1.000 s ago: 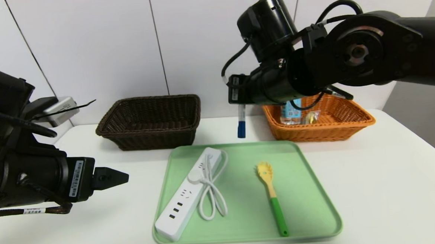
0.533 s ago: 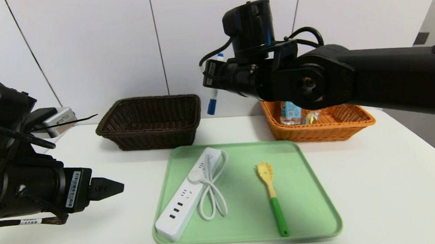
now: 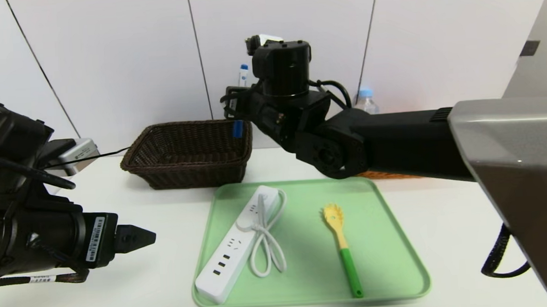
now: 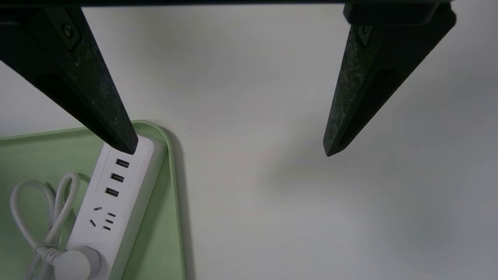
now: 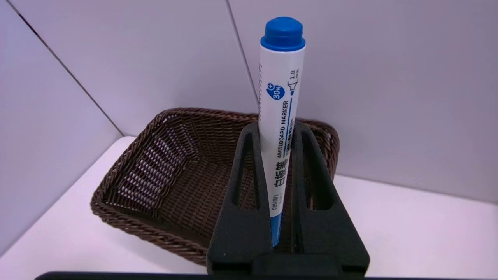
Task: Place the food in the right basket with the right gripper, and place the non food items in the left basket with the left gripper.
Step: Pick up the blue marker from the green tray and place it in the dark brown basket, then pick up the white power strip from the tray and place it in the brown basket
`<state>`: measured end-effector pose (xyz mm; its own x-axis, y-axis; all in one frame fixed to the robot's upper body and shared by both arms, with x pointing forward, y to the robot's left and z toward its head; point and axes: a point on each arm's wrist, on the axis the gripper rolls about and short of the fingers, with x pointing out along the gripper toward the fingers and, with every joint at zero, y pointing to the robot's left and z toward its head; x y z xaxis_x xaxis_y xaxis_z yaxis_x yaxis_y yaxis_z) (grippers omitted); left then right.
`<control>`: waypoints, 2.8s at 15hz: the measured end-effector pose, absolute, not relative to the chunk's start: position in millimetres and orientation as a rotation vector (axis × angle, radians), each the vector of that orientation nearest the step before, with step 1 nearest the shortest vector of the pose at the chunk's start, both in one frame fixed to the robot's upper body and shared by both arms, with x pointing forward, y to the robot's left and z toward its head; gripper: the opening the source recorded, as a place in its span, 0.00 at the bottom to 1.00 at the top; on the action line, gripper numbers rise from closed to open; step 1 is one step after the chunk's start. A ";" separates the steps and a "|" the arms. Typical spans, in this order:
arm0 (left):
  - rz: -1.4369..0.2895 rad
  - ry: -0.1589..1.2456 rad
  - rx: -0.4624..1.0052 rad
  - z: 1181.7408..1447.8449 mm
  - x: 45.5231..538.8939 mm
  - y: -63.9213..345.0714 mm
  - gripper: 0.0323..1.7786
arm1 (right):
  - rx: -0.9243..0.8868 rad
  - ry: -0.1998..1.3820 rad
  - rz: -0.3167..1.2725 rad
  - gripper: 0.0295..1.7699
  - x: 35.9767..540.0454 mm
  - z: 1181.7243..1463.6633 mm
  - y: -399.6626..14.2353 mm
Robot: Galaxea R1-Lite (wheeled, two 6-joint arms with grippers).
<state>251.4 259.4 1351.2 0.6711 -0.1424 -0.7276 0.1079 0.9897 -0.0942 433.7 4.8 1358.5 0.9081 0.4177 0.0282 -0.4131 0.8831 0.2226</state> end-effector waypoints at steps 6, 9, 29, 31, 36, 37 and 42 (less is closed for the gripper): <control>-0.132 0.835 -0.040 1348.7 255.5 259.0 0.95 | 0.120 -0.056 0.467 0.09 445.7 1328.2 22.7; -0.133 0.835 -0.037 1348.7 259.5 257.2 0.95 | 0.104 -0.035 0.467 0.09 451.4 1311.6 27.3; -0.121 0.843 -0.024 1347.1 260.2 256.9 0.95 | 0.026 -0.021 0.472 0.67 462.0 1285.2 31.7; -0.122 0.837 -0.026 1347.7 260.5 256.8 0.95 | 0.014 -0.059 0.484 0.74 458.9 1308.6 22.2; -0.154 0.794 -0.034 1360.1 263.6 250.9 0.95 | -0.044 -0.116 0.423 0.84 454.3 1370.0 -20.8; -0.171 0.779 -0.036 1365.2 265.8 246.3 0.95 | -0.040 -0.106 0.403 0.86 455.2 1379.4 -32.5; -0.294 0.740 -0.029 1383.8 278.8 207.7 0.95 | 0.059 0.187 0.337 0.91 447.3 1403.1 -94.6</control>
